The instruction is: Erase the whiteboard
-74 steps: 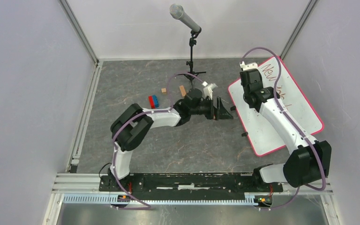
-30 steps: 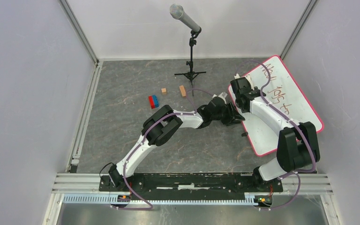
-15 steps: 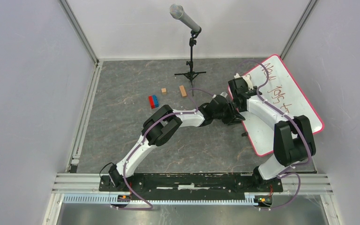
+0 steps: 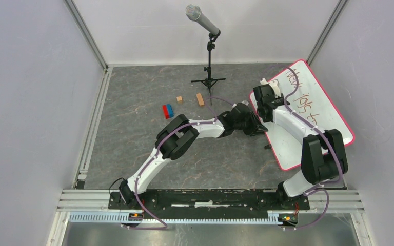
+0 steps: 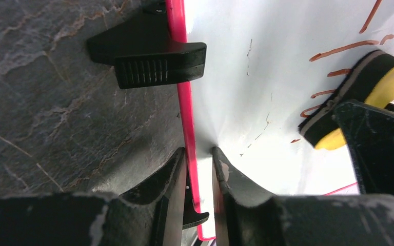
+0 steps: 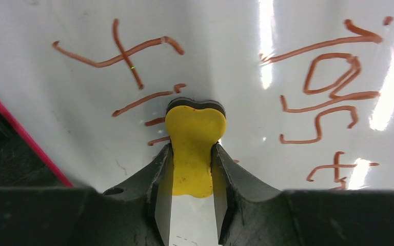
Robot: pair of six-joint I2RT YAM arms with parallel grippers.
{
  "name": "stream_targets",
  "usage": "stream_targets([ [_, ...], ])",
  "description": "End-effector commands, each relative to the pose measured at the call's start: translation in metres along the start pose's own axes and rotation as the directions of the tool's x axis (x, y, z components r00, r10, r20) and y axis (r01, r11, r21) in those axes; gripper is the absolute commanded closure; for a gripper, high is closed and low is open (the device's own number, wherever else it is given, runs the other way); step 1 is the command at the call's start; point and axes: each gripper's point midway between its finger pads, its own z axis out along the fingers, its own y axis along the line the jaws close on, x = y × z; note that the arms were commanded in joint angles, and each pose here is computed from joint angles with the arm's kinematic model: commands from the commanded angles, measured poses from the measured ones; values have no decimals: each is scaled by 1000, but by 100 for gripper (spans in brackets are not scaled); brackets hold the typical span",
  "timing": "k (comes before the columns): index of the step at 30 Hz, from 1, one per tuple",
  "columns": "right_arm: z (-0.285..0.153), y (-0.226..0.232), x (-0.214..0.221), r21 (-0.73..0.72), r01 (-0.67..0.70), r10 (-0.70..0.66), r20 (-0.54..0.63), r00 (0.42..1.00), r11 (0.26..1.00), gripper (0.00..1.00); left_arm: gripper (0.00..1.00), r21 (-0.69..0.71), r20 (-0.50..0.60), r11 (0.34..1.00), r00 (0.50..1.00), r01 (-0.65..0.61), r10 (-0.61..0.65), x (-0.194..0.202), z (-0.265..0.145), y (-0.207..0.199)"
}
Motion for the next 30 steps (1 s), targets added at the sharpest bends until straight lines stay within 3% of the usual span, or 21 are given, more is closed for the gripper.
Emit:
stream_targets([
  [1, -2, -43, -8, 92, -88, 86, 29, 996, 992, 66, 70, -277, 97, 959, 995, 61, -35, -15, 6, 88],
  [7, 1, -45, 2, 71, -80, 79, 18, 997, 994, 66, 71, -271, 98, 961, 995, 57, -31, -14, 6, 89],
  [14, 6, 30, 28, -77, 75, -76, -3, 997, 994, 68, 73, -268, 97, 962, 995, 57, -32, -14, 6, 88],
  [18, 4, 54, 32, -127, 95, -95, 1, 995, 987, 69, 74, -270, 100, 961, 994, 59, -34, -14, 6, 89],
  [24, 2, 9, 26, 8, 24, -24, 1, 1000, 1000, 68, 74, -266, 103, 962, 994, 65, -39, -14, 6, 89],
  [30, -7, -51, 56, 120, -88, 91, -19, 996, 989, 67, 73, -264, 103, 962, 994, 68, -42, -14, 5, 89],
])
